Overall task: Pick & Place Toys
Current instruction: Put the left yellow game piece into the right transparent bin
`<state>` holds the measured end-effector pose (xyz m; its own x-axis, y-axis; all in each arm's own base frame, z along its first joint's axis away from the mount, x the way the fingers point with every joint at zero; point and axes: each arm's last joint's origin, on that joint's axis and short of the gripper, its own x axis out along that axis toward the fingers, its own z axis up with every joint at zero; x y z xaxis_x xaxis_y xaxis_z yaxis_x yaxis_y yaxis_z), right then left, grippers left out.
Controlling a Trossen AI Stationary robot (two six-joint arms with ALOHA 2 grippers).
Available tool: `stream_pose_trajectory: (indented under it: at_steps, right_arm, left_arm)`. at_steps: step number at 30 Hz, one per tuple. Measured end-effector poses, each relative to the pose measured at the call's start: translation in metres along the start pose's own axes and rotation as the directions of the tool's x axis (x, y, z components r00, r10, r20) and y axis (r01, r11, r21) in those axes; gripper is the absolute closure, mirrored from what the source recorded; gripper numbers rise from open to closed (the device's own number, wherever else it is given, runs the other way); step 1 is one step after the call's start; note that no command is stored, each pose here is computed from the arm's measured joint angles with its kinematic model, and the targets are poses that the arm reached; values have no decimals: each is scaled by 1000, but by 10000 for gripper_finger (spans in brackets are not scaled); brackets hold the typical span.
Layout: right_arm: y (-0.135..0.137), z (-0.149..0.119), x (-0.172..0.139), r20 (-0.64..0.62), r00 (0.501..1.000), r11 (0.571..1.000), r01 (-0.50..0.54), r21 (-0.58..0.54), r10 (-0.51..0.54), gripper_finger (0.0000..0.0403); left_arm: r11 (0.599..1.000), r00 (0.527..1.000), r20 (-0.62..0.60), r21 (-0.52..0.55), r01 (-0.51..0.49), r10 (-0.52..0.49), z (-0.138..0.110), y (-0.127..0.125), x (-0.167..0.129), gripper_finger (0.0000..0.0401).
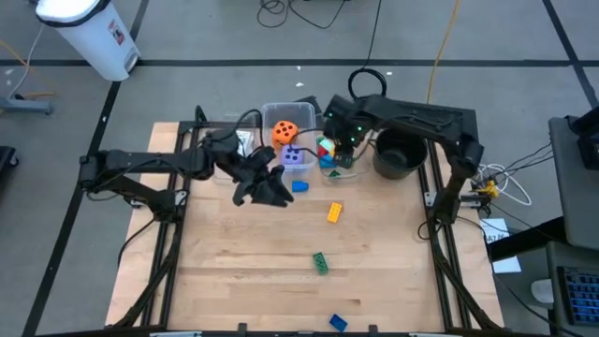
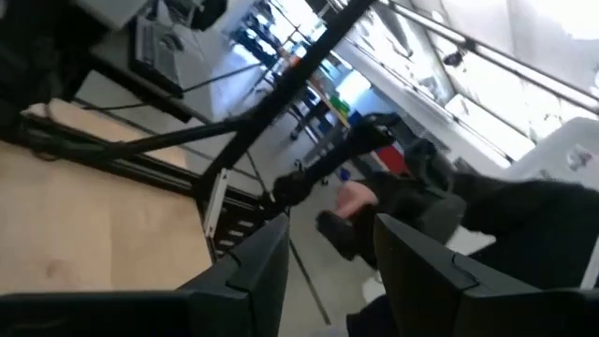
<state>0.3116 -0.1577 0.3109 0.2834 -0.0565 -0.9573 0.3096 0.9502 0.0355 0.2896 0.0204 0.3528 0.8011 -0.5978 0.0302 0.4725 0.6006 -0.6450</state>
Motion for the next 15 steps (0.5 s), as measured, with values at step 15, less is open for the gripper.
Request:
stream_pose_trajectory:
  at_steps: [15]
  right_arm:
    - [3, -3, 49, -272, 959, 997, -72, 12, 72, 277]
  left_arm:
    - [999, 996, -78, -26, -43, 41, -12, 3, 4, 240]
